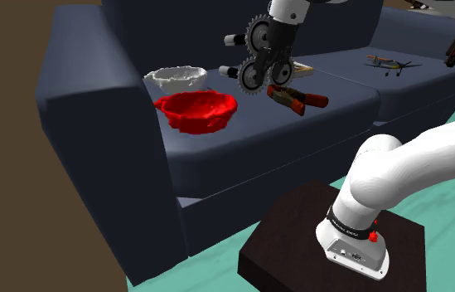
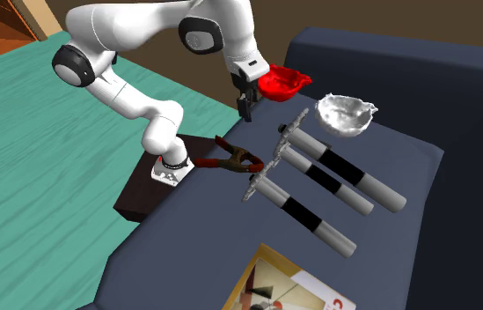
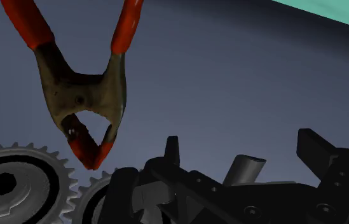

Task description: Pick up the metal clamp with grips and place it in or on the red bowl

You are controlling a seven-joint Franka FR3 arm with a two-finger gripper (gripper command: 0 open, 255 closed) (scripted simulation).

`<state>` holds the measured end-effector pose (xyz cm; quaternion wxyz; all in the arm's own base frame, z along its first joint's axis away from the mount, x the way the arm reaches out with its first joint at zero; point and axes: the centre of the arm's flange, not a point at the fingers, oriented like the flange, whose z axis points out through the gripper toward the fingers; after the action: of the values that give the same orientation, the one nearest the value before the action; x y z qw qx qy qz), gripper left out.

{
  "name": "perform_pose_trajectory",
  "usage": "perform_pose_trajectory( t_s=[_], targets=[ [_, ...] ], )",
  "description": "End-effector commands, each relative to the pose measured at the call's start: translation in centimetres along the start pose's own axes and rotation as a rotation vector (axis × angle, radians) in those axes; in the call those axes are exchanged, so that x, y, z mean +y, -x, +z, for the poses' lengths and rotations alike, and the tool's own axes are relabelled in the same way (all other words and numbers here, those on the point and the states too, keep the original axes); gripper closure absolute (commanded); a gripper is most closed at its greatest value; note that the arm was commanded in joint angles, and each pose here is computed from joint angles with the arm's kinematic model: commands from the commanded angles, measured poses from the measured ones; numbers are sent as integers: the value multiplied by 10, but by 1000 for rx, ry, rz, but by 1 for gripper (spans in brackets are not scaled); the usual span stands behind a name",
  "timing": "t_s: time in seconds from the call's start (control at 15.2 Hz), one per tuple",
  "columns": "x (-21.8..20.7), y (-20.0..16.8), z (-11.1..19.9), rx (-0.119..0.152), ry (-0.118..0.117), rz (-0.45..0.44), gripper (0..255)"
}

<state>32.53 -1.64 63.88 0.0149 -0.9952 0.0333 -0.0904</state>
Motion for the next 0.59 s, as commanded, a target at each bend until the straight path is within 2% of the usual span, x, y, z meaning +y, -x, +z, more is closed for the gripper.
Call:
perform_pose_trajectory(
  t_s=[0.0, 0.53],
  targets=[
    [0, 0, 0, 0, 0, 0, 0],
    [90, 26, 17, -95, 37, -111, 0]
  ],
)
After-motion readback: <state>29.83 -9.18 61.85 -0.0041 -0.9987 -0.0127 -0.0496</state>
